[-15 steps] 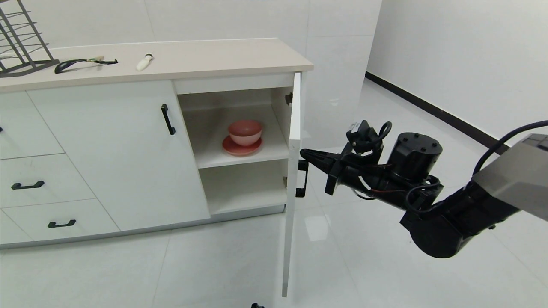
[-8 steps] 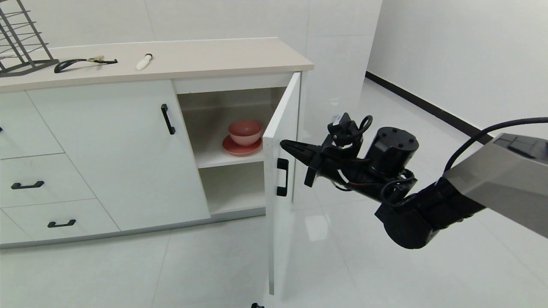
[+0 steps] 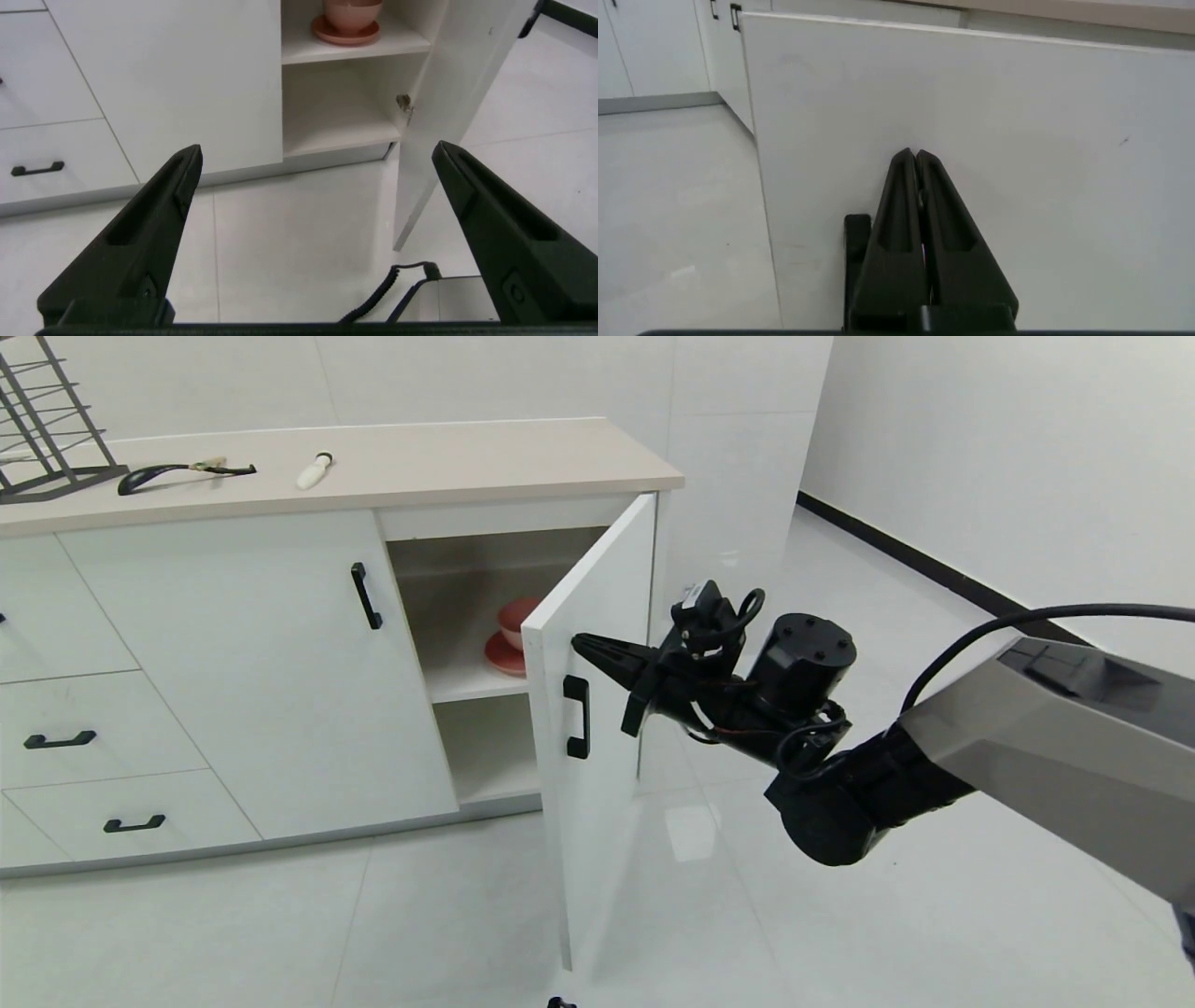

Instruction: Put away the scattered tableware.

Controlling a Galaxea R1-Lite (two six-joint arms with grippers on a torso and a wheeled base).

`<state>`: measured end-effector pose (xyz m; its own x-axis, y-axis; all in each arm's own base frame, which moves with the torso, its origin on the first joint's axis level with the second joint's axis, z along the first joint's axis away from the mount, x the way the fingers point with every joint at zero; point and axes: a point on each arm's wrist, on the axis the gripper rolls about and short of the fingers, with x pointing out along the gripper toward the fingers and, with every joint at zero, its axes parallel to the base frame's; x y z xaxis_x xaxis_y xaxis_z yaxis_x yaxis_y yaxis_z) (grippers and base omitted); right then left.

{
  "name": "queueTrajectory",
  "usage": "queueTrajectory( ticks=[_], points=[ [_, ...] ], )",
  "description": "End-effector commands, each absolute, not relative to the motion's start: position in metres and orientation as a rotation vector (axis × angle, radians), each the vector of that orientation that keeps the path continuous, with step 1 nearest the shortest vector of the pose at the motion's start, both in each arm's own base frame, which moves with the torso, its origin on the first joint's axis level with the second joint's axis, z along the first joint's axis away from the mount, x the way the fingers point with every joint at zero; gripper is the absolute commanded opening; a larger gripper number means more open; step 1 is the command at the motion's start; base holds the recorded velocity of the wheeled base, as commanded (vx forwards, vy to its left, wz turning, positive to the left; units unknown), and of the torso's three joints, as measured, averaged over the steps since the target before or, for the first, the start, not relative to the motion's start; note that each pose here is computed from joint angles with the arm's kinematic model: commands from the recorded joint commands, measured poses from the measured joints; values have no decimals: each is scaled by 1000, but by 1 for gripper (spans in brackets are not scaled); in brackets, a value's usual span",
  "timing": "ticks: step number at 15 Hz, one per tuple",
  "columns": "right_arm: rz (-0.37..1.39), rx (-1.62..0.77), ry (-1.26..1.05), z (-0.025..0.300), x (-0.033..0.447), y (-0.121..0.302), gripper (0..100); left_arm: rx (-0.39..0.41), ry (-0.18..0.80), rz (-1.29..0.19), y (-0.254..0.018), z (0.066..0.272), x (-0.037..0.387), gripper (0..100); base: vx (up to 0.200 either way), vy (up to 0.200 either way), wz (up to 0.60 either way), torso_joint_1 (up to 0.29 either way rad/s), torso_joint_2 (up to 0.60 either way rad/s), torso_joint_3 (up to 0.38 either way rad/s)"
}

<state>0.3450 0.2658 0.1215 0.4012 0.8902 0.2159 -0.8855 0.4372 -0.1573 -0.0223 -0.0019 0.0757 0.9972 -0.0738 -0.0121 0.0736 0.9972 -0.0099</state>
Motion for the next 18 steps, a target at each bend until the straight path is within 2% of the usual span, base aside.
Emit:
queueTrajectory(
  ticks=[1,9,13,16,18],
  points=[
    [1141,-10,-319,117,348,280,0,-10,11,-74,-2,76,-22,100,0,0,0,0,0,0],
    [1202,64,-398,103,355,321,0,-10,11,-74,-2,76,-22,100,0,0,0,0,0,0],
    [1170,172,-491,114,353,340,0,-10,11,-74,-2,76,-22,100,0,0,0,0,0,0],
    [1162,180,-523,123,355,339,0,-10,11,-74,-2,76,-22,100,0,0,0,0,0,0],
    [1154,187,-573,140,352,334,0,-10,11,-74,-2,76,-22,100,0,0,0,0,0,0]
  ],
)
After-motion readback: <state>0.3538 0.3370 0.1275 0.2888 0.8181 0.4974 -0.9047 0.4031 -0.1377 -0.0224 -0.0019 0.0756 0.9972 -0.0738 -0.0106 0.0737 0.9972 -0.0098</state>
